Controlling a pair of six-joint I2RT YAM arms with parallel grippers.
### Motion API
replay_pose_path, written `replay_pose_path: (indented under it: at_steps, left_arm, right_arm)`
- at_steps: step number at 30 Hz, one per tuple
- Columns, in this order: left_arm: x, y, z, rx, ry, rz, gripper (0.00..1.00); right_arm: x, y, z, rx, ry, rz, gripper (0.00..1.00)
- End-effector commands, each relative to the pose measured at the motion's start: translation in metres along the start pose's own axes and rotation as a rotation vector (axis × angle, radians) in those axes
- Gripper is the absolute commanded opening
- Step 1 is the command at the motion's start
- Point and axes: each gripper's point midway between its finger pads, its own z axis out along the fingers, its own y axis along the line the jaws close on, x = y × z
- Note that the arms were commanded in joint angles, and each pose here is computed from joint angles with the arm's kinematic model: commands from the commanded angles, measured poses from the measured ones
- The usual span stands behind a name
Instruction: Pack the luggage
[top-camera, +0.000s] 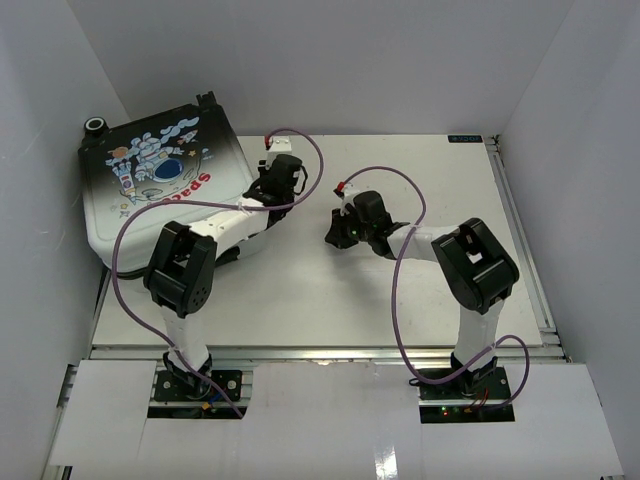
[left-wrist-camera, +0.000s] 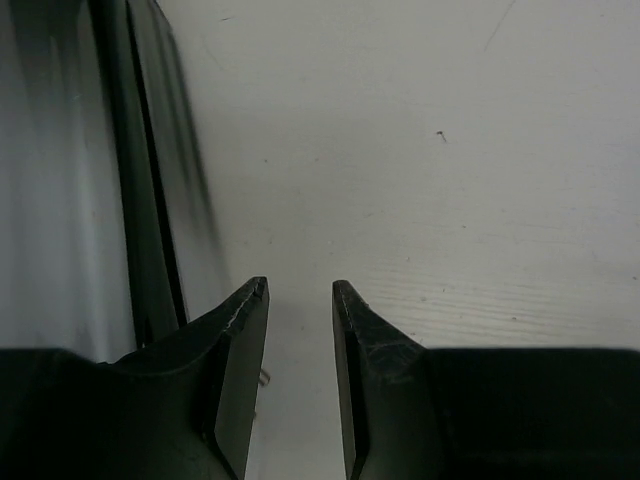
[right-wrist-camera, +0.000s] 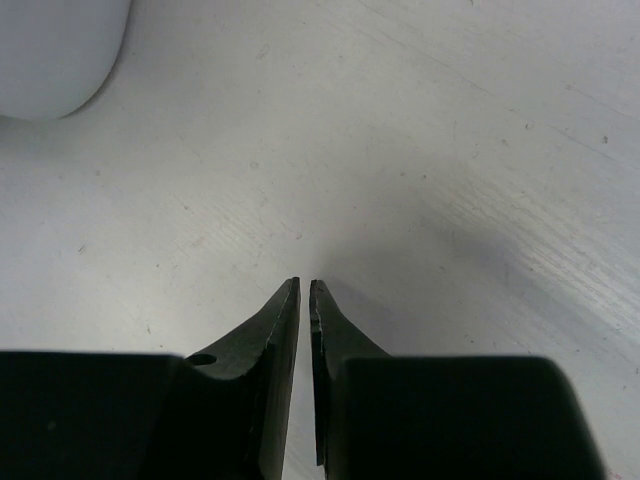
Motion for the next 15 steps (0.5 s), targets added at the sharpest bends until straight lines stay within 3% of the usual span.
replay_pose_path:
  at_steps: [1, 11, 15]
  left_arm:
    - [-0.035, 0.085, -0.055, -0.328, -0.074, -0.007, 0.45]
    - [-0.010, 0.160, -0.124, -0.447, -0.084, -0.109, 0.50]
    - [-0.024, 0.155, -0.136, -0.346, -0.123, -0.155, 0.51]
  right_arm:
    - [-0.007, -0.001, -0.005, -0.004, -0.025, -0.036, 0.15]
    - [-0.025, 0.013, -0.025, -0.030, -0.074, -0.041, 0.14]
    - [-0.027, 0.005, -0.034, 0.036, -0.072, -0.034, 0.15]
